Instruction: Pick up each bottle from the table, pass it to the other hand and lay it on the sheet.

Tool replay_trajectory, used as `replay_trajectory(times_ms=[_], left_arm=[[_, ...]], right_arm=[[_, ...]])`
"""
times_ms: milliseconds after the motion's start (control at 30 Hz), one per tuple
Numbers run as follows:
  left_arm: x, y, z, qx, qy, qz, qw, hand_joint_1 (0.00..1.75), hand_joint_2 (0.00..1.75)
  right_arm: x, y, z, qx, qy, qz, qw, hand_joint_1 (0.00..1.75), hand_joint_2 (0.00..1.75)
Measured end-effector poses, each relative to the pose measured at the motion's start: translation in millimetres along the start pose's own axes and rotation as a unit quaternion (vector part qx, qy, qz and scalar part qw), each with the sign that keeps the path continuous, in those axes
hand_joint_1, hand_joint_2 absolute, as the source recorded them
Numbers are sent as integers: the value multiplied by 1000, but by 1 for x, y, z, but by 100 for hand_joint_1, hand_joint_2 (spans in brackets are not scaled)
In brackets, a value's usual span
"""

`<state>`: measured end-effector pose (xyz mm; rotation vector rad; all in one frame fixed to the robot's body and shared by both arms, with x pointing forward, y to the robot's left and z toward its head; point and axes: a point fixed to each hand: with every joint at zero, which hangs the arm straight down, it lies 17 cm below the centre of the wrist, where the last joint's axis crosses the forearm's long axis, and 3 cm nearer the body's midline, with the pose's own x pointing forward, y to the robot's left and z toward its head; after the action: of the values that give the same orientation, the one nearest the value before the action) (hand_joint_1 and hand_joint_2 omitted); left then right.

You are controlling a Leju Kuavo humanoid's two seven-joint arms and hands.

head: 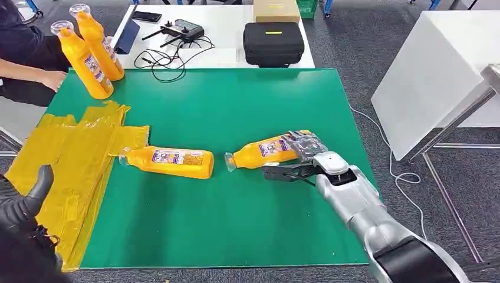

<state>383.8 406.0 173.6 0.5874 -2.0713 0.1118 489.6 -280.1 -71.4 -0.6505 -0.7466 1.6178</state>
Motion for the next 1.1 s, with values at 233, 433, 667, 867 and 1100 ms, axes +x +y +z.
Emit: replay_trajectory(times_ms=[233, 433, 667, 867, 1100], left_arm=[[-1, -23, -8, -17, -2, 10, 1000, 0, 175], [-3, -47, -18, -28, -1, 23, 999, 0, 175], [-6, -61, -21, -36, 3, 30, 999, 0, 175], [-5, -69, -26, -36, 3, 34, 999, 0, 175], [-6, -75, -29, -37, 5, 36, 999, 0, 175]], right_arm=[[-43, 19, 6, 12, 50, -17, 999, 0, 175], [-65, 31, 12, 24, 76, -30, 996, 0, 175], [-73, 33, 14, 29, 85, -38, 995, 0, 175], [-76, 35, 15, 33, 93, -42, 994, 0, 175], [-78, 37, 15, 36, 98, -45, 993, 0, 175]])
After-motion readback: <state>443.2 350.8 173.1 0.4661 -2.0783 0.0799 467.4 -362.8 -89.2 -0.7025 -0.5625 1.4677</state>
